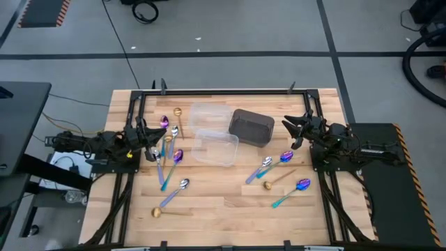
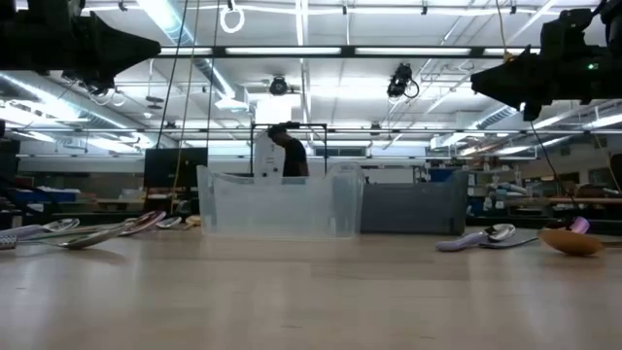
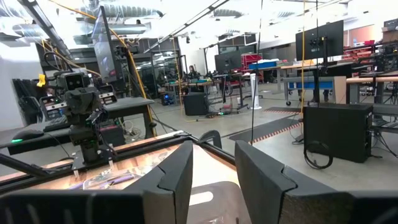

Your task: Sort silverware by color (type)

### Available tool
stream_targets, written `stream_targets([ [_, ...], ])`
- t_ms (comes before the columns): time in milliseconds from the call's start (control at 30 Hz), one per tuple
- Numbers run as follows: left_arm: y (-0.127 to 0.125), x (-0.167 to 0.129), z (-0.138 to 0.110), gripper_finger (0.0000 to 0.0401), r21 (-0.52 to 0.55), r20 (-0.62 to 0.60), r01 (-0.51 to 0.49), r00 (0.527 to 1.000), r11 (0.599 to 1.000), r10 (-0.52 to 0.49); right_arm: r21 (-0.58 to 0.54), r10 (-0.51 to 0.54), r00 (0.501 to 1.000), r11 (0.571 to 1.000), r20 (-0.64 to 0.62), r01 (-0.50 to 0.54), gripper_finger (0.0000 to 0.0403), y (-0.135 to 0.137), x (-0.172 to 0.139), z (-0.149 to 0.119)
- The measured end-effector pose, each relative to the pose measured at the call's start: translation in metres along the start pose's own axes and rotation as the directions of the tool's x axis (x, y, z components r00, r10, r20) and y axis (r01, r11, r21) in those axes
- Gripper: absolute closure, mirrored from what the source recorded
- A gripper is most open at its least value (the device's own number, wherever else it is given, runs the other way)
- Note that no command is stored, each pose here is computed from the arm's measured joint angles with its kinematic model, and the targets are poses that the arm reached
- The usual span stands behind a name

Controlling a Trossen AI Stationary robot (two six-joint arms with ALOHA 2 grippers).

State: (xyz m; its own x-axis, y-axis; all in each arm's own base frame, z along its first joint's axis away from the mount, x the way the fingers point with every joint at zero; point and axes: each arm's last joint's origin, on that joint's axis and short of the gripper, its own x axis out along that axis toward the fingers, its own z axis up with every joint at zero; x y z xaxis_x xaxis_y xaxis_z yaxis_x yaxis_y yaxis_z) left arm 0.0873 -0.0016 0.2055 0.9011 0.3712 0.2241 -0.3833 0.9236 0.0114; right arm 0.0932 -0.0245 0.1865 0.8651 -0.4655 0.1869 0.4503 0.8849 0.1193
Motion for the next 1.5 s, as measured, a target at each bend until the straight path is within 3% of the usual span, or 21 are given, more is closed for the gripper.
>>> stream_targets([
  [533, 0.000, 0.000, 0.000, 0.0367, 0.003, 0.001, 0.000, 1.000, 1.000, 0.000, 0.000, 0.000, 1.000, 1.000, 0.000, 0.000, 0.0273, 0.000, 0.000, 0.000],
  [600, 0.001, 0.000, 0.005, 0.0367, 0.133, 0.050, -0.021, 0.999, 0.991, 0.015, 0.000, 0.000, 1.000, 1.000, 0.000, 0.000, 0.0273, 0.000, 0.000, 0.000],
  [667, 0.004, 0.000, 0.015, 0.0367, 0.283, 0.138, -0.066, 0.990, 0.957, 0.027, 0.000, 0.000, 1.000, 1.000, 0.000, 0.000, 0.0273, 0.000, 0.000, 0.000],
  [800, 0.007, -0.003, 0.029, 0.0367, 0.377, 0.268, -0.157, 0.962, 0.913, 0.055, 0.000, 0.000, 1.000, 1.000, 0.000, 0.000, 0.0273, 0.000, 0.000, 0.000],
  [1300, 0.008, -0.004, 0.032, 0.0367, 0.293, 0.296, -0.157, 0.953, 0.943, 0.066, 0.022, 0.009, 0.999, 1.000, 0.035, -0.009, 0.0273, 0.000, 0.000, 0.003],
  [1367, 0.008, -0.004, 0.032, 0.0367, 0.198, 0.295, -0.128, 0.953, 0.972, 0.066, 0.052, 0.008, 0.999, 0.999, 0.037, -0.010, 0.0273, 0.000, 0.000, 0.004],
  [1433, 0.008, -0.004, 0.031, 0.0367, 0.037, 0.289, -0.078, 0.955, 0.996, 0.064, 0.063, -0.004, 0.999, 0.998, 0.054, 0.001, 0.0273, 0.000, 0.000, 0.005],
  [1500, 0.008, -0.004, 0.031, 0.0367, -0.115, 0.290, -0.031, 0.955, 0.993, 0.064, 0.069, -0.005, 0.998, 0.998, 0.067, 0.000, 0.0273, 0.000, 0.000, 0.007],
])
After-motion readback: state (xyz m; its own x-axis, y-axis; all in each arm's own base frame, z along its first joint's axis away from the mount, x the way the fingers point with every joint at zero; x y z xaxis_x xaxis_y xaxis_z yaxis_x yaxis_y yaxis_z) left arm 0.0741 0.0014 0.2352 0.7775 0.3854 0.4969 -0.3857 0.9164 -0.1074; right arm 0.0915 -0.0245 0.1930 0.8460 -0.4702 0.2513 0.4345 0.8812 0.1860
